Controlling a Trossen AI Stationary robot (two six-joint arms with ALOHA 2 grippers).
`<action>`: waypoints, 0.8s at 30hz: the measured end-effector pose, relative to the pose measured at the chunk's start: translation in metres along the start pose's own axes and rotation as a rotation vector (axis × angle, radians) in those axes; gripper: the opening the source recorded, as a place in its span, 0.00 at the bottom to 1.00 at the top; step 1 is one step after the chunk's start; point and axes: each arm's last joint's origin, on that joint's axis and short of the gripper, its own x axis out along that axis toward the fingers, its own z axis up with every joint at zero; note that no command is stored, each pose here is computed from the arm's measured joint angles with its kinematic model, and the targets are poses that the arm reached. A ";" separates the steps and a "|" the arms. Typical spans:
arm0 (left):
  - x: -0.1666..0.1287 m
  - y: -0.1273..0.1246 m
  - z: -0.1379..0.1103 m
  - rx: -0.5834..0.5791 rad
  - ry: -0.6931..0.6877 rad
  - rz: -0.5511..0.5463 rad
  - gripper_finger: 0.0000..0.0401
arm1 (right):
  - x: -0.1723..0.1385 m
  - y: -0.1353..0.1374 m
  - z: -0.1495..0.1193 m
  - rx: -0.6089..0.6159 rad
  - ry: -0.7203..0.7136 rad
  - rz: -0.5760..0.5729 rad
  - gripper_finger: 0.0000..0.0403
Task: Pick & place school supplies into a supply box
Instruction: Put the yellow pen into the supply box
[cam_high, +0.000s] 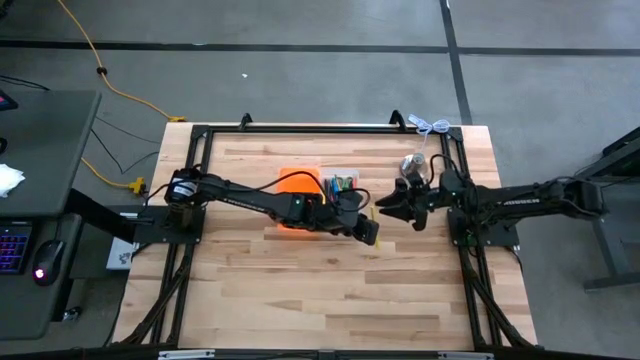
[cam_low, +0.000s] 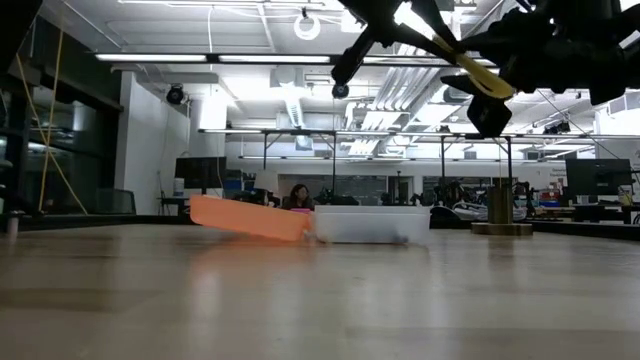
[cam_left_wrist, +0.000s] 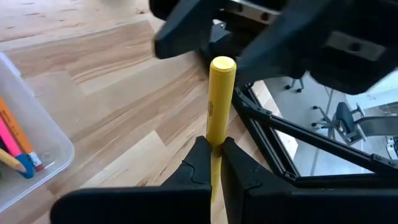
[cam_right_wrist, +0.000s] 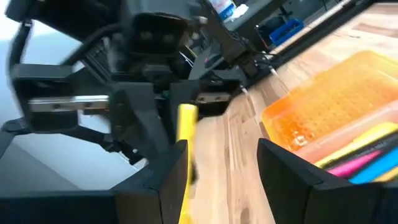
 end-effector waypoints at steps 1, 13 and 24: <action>0.000 0.001 0.001 -0.002 -0.001 0.001 0.10 | 0.000 0.001 0.000 -0.002 -0.004 0.004 0.42; 0.003 0.002 0.012 -0.027 -0.019 -0.032 0.10 | 0.001 0.002 -0.001 -0.013 0.000 0.009 0.42; 0.003 0.001 0.016 -0.043 -0.039 -0.051 0.10 | 0.001 0.002 0.000 -0.033 -0.010 0.012 0.42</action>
